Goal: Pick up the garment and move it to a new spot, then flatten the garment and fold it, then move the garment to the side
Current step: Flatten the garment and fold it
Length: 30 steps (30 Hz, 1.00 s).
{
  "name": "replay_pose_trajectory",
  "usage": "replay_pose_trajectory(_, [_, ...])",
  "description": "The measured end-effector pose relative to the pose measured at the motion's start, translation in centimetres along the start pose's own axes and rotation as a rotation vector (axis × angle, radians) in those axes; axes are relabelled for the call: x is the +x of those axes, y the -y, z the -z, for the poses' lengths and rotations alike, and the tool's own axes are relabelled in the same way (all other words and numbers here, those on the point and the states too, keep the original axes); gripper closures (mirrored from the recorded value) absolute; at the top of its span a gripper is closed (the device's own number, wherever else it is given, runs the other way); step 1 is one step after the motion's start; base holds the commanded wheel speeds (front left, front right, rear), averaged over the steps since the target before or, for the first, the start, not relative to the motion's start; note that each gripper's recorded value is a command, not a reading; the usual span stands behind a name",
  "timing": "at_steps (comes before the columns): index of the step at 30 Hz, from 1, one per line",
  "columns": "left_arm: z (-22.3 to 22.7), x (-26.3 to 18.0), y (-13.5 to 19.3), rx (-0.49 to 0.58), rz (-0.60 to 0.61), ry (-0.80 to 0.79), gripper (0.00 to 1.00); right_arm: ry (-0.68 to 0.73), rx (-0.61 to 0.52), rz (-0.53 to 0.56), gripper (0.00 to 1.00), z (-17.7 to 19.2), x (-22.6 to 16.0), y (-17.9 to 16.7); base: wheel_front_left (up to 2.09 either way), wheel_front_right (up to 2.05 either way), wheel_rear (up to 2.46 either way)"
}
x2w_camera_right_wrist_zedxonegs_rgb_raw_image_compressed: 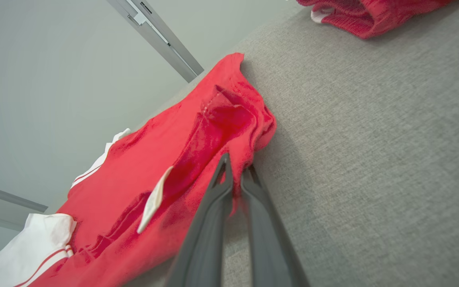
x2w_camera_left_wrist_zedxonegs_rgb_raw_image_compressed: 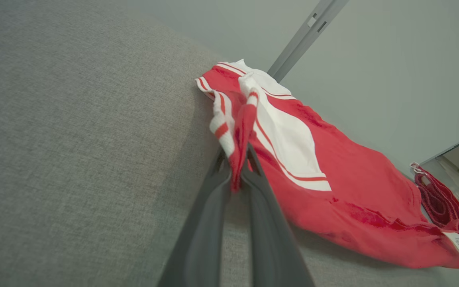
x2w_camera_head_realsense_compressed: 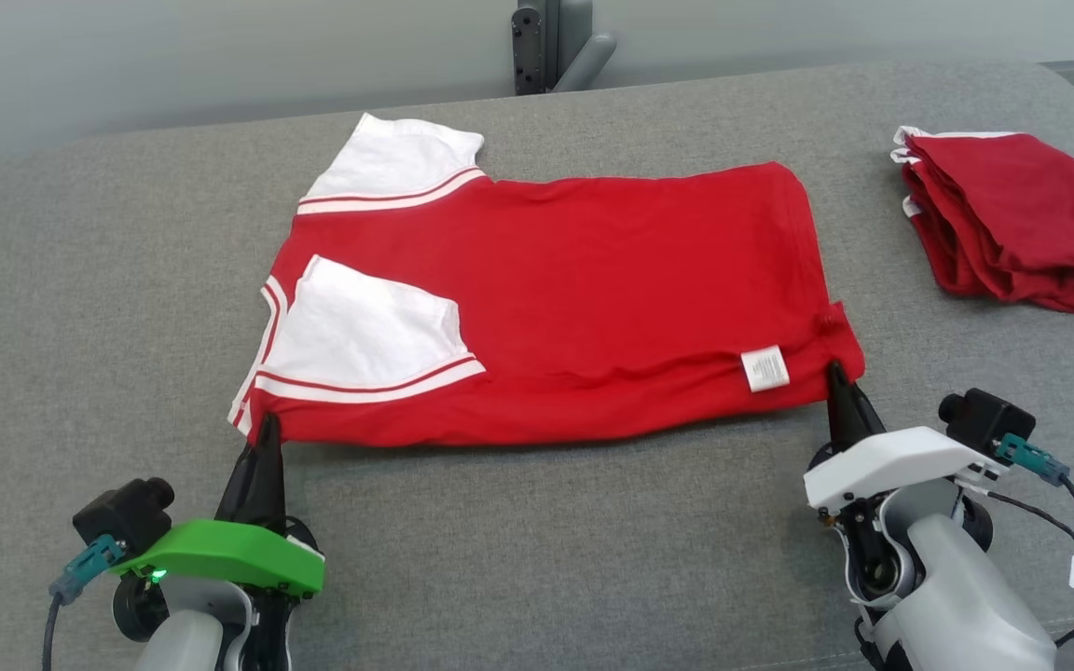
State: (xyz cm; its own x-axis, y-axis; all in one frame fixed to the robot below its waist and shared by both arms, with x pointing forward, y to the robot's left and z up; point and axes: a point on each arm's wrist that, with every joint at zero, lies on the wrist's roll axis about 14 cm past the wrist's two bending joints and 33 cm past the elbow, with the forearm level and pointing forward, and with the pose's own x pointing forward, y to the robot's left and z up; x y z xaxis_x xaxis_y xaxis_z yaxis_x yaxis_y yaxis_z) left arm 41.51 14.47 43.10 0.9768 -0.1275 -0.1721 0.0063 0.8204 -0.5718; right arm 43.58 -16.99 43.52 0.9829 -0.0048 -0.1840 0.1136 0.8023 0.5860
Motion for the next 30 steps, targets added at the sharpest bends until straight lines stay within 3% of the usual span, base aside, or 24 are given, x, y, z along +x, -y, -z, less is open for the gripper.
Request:
replay_pose_trajectory(7, [-2.0, -1.9, 1.4, -0.017, 0.054, 0.065, 1.0, 0.097, 0.005, -0.012, 1.0, -3.3, -2.0, 0.9, 0.0, 0.0, 0.0])
replay_pose_trajectory(19, [3.6, -7.0, -1.3, -0.052, -0.07, -0.109, 1.0, -0.054, -0.01, 0.087, 1.0, 0.7, -7.3, 4.8, 0.0, 0.0, 0.0])
replay_pose_trajectory(30, [6.1, -8.8, -1.8, -0.036, -0.106, -0.191, 1.0, -0.08, -0.015, 0.12, 1.0, 1.2, -8.2, 5.7, 0.0, 0.0, 0.0])
